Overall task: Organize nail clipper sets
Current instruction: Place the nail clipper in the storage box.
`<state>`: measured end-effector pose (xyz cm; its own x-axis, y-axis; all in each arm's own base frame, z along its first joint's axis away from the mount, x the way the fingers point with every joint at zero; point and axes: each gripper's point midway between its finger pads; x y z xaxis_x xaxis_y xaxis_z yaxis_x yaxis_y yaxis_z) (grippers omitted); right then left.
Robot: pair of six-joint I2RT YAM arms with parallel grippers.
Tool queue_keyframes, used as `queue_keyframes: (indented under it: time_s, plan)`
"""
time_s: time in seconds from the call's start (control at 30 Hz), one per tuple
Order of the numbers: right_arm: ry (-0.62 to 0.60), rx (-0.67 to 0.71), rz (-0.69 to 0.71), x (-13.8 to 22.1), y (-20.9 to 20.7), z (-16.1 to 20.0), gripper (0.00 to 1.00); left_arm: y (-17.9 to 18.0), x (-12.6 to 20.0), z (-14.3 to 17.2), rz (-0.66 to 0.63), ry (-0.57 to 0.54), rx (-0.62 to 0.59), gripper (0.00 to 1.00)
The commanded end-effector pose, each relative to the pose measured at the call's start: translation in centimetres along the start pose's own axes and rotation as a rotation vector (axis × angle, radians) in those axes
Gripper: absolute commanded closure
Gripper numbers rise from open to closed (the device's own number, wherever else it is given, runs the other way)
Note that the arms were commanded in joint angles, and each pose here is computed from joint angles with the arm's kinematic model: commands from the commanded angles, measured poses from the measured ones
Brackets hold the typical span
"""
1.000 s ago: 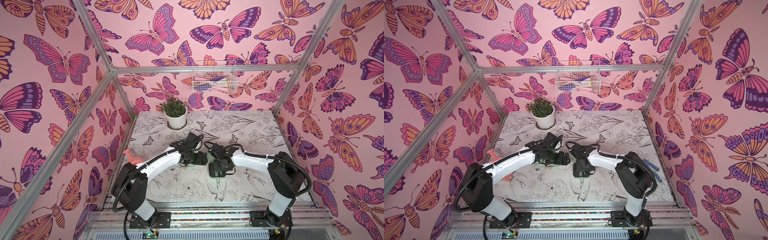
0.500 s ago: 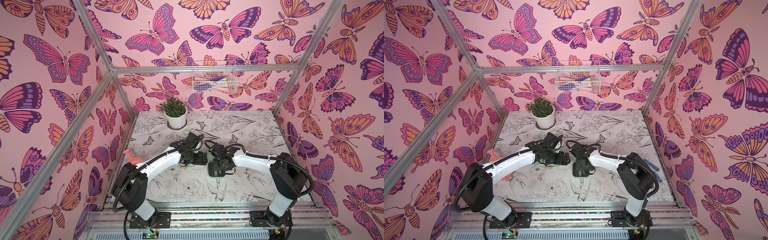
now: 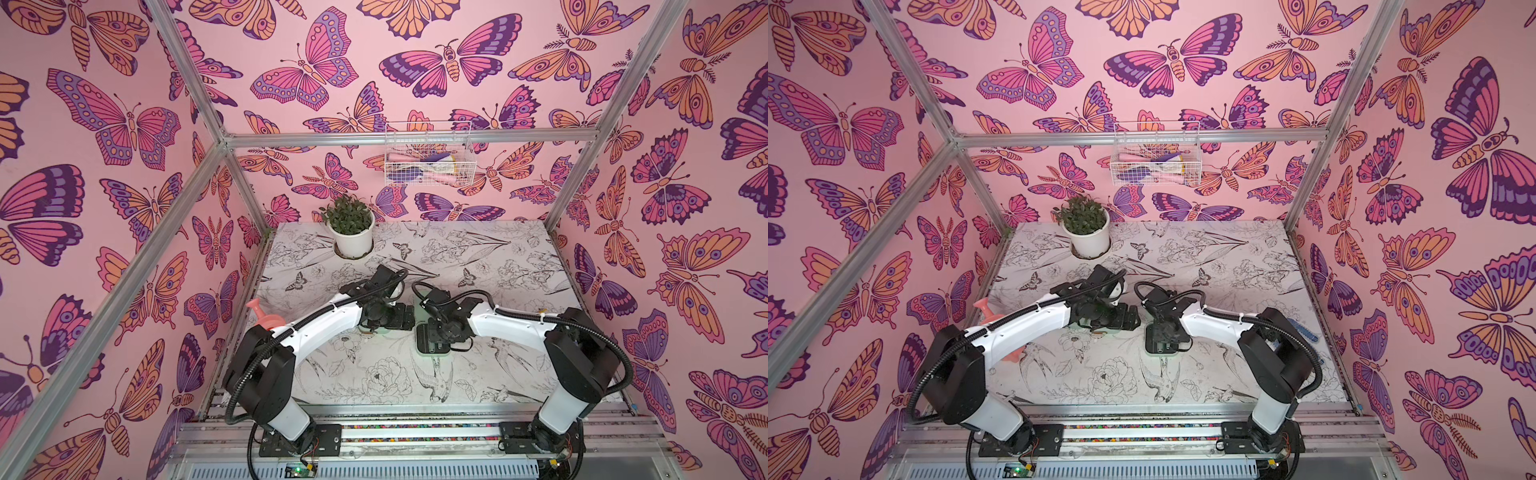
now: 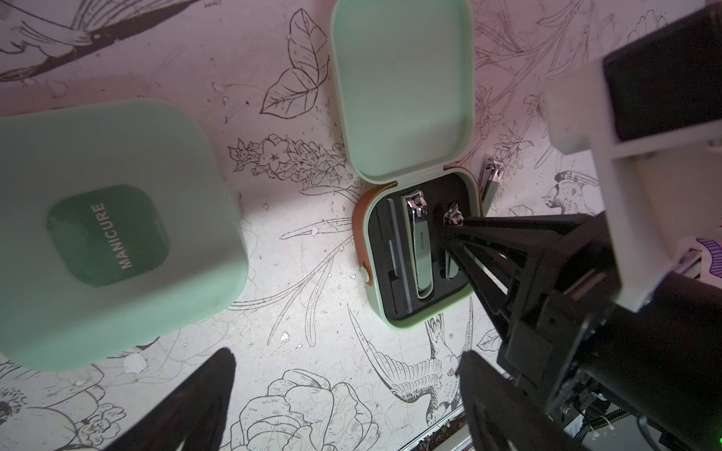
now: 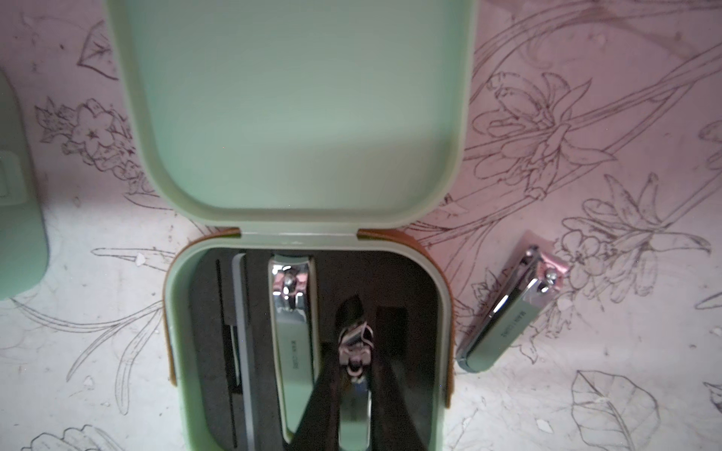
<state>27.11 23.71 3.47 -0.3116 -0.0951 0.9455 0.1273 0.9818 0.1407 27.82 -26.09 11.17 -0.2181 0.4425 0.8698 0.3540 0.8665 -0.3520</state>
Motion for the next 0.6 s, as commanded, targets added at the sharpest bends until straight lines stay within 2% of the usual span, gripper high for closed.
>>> queue_keyframes:
  time_s: [0.0, 0.33, 0.57]
  plan:
    - [0.0, -0.024, 0.011, -0.7, -0.2, 0.1, 0.92, 0.3, 0.0, 0.0, -0.008, 0.001, -0.008, 0.09]
    - [0.0, -0.034, -0.009, -0.8, 0.3, 0.0, 0.92, 0.3, -0.1, 0.0, -0.008, 0.003, -0.008, 0.09]
    - [0.022, -0.029, 0.027, -1.6, -0.8, 0.9, 0.92, 0.3, -0.2, 0.0, -0.008, 0.006, -0.008, 0.09]
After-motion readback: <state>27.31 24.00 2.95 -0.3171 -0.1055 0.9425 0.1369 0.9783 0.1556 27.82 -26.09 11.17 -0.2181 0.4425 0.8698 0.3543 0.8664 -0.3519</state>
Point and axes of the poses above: each gripper's point midway between its finger pads, its own x axis back along the fingers, its own y axis along the line the jaws close on, z = x × y, and after that the axes turned 6 degrees about -x, right-handed
